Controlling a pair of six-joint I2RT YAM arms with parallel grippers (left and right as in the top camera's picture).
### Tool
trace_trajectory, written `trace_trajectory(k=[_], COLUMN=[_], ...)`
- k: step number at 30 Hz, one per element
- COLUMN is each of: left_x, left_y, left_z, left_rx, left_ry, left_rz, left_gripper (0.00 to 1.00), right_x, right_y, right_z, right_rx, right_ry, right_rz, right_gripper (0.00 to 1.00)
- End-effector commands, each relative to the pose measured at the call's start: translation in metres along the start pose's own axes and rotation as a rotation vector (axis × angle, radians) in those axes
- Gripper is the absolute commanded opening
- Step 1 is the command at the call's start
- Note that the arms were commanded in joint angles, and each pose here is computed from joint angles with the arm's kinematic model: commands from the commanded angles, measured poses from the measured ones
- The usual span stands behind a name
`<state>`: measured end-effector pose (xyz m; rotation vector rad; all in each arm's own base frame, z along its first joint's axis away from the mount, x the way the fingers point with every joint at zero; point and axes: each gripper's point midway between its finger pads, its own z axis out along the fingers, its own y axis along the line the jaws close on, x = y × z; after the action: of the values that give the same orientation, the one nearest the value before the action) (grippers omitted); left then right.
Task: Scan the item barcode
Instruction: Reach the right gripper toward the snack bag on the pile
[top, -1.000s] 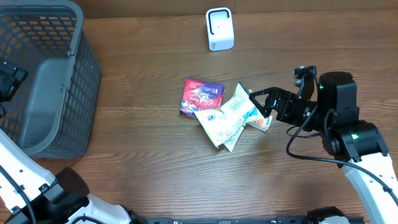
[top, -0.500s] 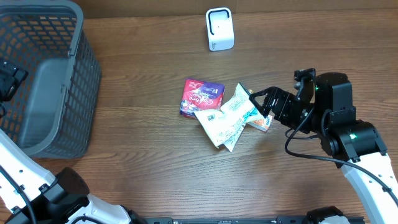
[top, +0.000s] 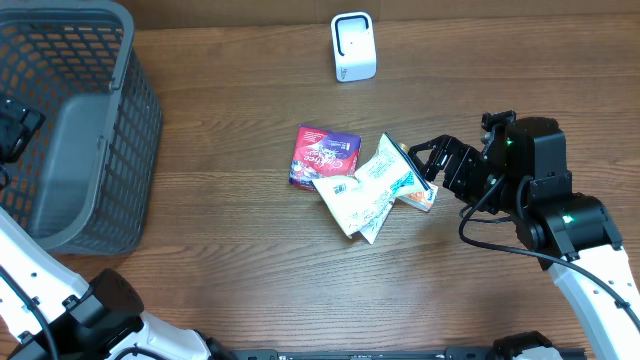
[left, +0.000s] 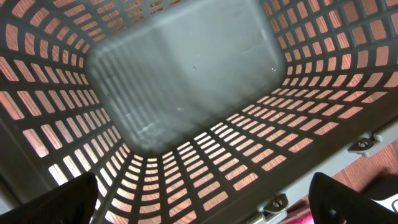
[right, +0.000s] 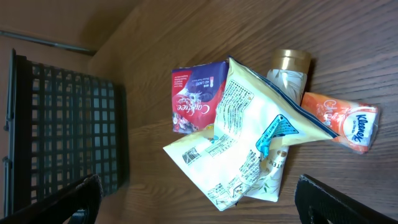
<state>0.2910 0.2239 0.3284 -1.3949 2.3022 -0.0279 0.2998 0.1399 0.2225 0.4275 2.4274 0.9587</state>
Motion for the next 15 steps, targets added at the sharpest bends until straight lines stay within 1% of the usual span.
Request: trace_trajectory(k=[1,4,5,7,9,10,11,13,15], left_x=[-0.004,-0.004,0.001,0.012,0.029,0.035,0.044,0.050,0.053], left_y=[0.001,0.000,-0.005,-0.030,-0.069,-0.083,-0.102,-0.116,-0.121], left_z=[0.002,0.002,0.002,-0.001,-0.016,-0.024,-0.040,-0.055,-0.062], left_rx=[-0.005,-0.001,0.030,0.180,0.436,0.533,0.686,0.813,0.857], left_ry=[-0.008,-0.007,0.020,0.080,0.145,0.162,0.178,0.187,0.191], left_rz=[-0.008,-0.011,-0.018,0.032,0.188,0.236,0.308,0.354,0.362], left_gripper=[1.00,1.00,1.00,1.00,1.00,1.00,1.00,1.00,1.00], right_x=[-0.009,-0.009,-0.009,-0.009,-0.009,-0.009,-0.009,-0.008,-0.006], right_y=[0.011,0.011,0.011,0.011,0.011,0.011,0.011,0.010,0.009], right_z=[-0.007,-0.007,-0.007,-0.007,-0.007,-0.007,-0.007,-0.007,-0.007], right_rx=[-0.015,-0.015,-0.015,-0.015,-0.015,-0.015,-0.015,-0.012,-0.007], right_ry=[-0.035,-0.035,-0.035,-0.035,-0.035,-0.035,-0.034,-0.032,-0.026], right_rz=[-0.013,-0.013,-0.012,-0.013,-0.012,-0.012,-0.013,-0.011,-0.007], right_gripper=[1.00,1.00,1.00,1.00,1.00,1.00,1.00,1.00,1.00])
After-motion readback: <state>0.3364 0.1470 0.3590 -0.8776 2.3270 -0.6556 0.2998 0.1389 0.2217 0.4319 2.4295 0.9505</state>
